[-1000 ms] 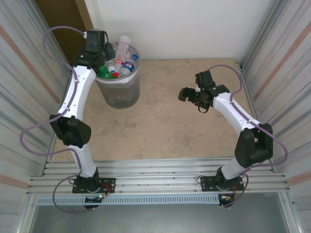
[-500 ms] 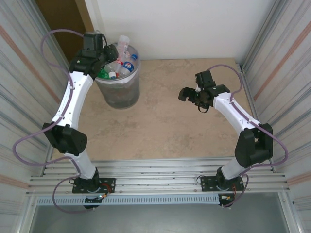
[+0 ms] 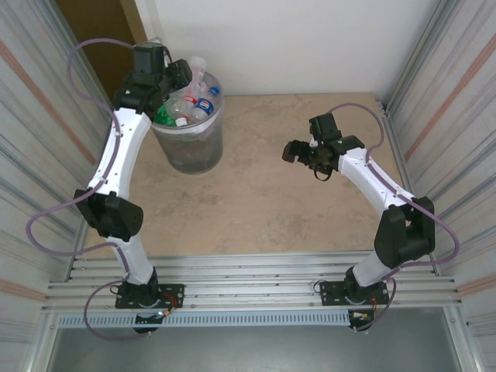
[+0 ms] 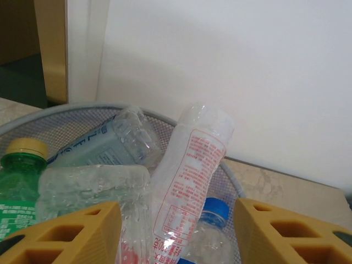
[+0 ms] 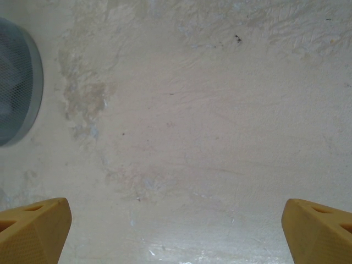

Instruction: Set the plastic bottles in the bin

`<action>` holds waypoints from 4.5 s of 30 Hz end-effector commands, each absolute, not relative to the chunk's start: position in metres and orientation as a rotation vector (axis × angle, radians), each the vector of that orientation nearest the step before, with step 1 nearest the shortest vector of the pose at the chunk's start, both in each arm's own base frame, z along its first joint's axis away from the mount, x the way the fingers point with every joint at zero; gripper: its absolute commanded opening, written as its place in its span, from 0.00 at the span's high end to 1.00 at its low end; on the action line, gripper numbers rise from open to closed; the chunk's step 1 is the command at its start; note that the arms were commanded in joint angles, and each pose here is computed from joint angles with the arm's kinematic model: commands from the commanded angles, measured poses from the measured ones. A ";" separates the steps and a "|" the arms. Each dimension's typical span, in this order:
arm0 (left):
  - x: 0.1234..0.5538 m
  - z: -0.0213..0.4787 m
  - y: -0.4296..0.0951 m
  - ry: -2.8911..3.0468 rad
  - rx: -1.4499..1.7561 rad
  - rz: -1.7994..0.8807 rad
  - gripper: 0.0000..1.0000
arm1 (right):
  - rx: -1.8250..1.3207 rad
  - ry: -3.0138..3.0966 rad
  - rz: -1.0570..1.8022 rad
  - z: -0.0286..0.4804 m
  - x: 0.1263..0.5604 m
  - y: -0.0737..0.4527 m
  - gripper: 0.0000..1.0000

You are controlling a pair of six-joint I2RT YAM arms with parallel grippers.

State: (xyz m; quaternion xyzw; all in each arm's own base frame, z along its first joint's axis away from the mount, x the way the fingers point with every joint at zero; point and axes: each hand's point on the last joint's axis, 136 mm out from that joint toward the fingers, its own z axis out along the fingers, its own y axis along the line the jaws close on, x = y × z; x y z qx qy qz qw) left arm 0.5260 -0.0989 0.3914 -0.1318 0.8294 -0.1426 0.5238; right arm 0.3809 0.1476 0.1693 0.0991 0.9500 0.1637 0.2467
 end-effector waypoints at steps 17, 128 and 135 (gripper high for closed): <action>0.508 0.419 -0.107 1.920 -0.266 -0.422 0.38 | 0.243 2.476 0.378 0.210 0.383 0.134 0.02; 0.395 0.091 -0.016 1.966 0.127 -0.049 0.01 | 0.101 1.983 0.081 0.082 0.395 -0.014 0.02; 0.396 0.091 -0.016 1.965 0.128 -0.009 0.01 | 0.100 1.985 0.083 0.082 0.395 -0.013 0.02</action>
